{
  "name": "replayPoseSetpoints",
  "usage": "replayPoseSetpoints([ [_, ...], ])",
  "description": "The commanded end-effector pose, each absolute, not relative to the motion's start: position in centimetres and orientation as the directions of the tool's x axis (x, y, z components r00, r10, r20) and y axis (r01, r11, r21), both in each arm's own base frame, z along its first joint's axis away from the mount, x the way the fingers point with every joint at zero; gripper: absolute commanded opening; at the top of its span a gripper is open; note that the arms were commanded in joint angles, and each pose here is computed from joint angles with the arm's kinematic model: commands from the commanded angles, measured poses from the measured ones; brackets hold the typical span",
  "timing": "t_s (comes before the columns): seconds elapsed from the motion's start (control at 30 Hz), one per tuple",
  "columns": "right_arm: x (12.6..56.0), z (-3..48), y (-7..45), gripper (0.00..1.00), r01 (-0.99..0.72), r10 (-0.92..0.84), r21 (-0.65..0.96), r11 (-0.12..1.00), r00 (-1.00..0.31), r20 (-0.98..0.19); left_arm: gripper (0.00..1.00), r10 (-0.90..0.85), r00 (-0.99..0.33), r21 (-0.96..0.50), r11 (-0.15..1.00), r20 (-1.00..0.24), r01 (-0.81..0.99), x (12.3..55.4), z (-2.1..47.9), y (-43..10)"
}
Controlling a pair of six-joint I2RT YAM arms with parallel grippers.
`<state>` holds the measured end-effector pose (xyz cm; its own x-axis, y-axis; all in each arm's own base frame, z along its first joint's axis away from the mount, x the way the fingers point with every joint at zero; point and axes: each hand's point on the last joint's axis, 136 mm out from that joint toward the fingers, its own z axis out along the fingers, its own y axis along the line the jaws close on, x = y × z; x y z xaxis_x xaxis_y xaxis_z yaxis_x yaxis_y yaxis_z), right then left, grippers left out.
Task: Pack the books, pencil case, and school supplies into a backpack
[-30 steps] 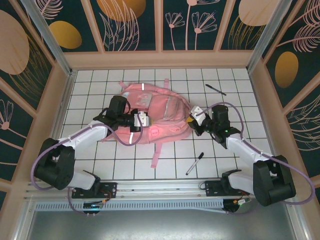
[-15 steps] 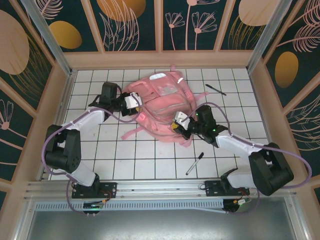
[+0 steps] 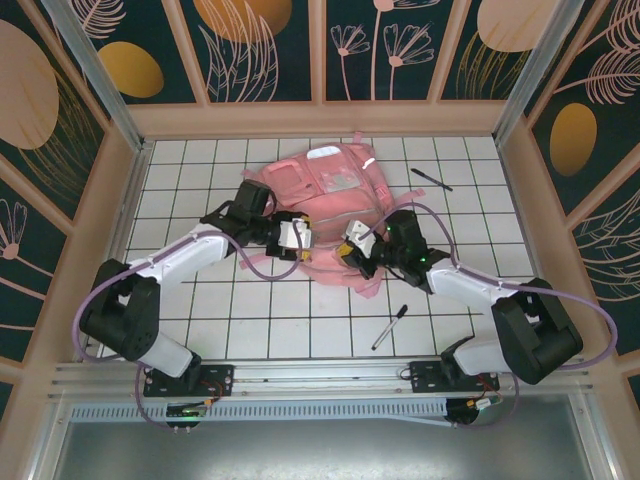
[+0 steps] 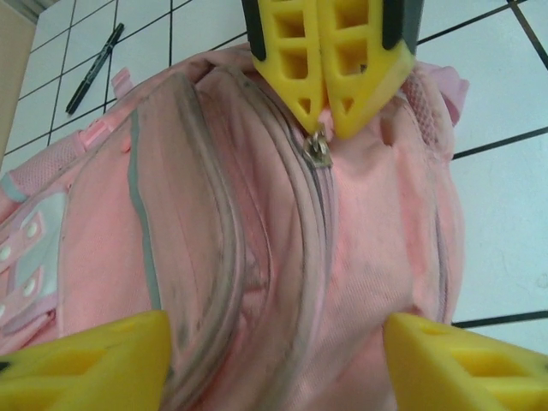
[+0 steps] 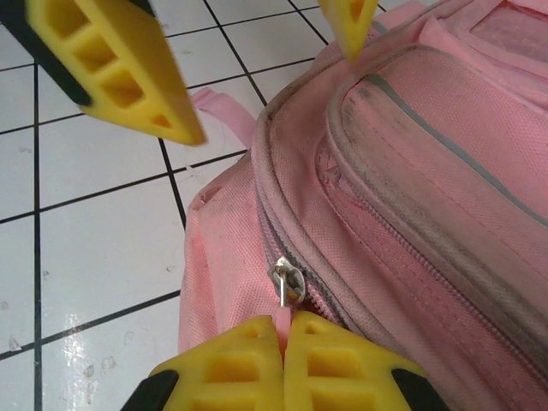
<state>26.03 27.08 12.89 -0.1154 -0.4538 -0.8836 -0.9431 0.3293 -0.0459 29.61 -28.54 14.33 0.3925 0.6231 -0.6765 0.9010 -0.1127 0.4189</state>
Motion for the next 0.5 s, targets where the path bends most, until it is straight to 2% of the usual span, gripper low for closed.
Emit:
replayPoseSetpoints([
  [0.0, 26.8, 16.2, 28.4, 0.0, -0.939, -0.366, -0.061, 0.34, -0.072, -0.928, 0.53, 0.617, 0.424, 0.428, -0.152, -0.663, 0.891, 29.4, 14.1, -30.3],
  [0.1, 26.5, 16.8, 28.7, 0.0, -0.942, -0.35, -0.055, 0.332, -0.069, -0.934, 0.52, 0.646, 0.404, 0.421, -0.139, -0.647, 0.896, 29.6, 12.6, -30.6],
  [0.2, 26.2, 17.1, 28.9, 0.0, -0.944, -0.353, -0.054, 0.326, -0.069, -0.933, 0.4, 0.676, 0.388, 0.437, -0.107, -0.627, 0.893, 30.5, 12.3, -30.8],
  [0.3, 26.2, 16.9, 28.8, 0.0, -0.944, -0.38, -0.055, 0.325, -0.077, -0.922, 0.24, 0.693, 0.381, 0.457, -0.082, -0.613, 0.886, 31.3, 12.5, -30.7],
  [0.37, 26.4, 16.2, 28.2, 0.0, -0.937, -0.426, -0.059, 0.344, -0.1, -0.899, 0.0, 0.709, 0.39, 0.473, -0.091, -0.588, 0.876, 31.6, 12.5, -30.4],
  [0.47, 26.8, 14.0, 26.0, 0.0, -0.919, -0.551, -0.069, 0.389, -0.172, -0.816, 0.0, 0.711, 0.385, 0.48, -0.075, -0.589, 0.874, 31.5, 13.5, -30.1],
])
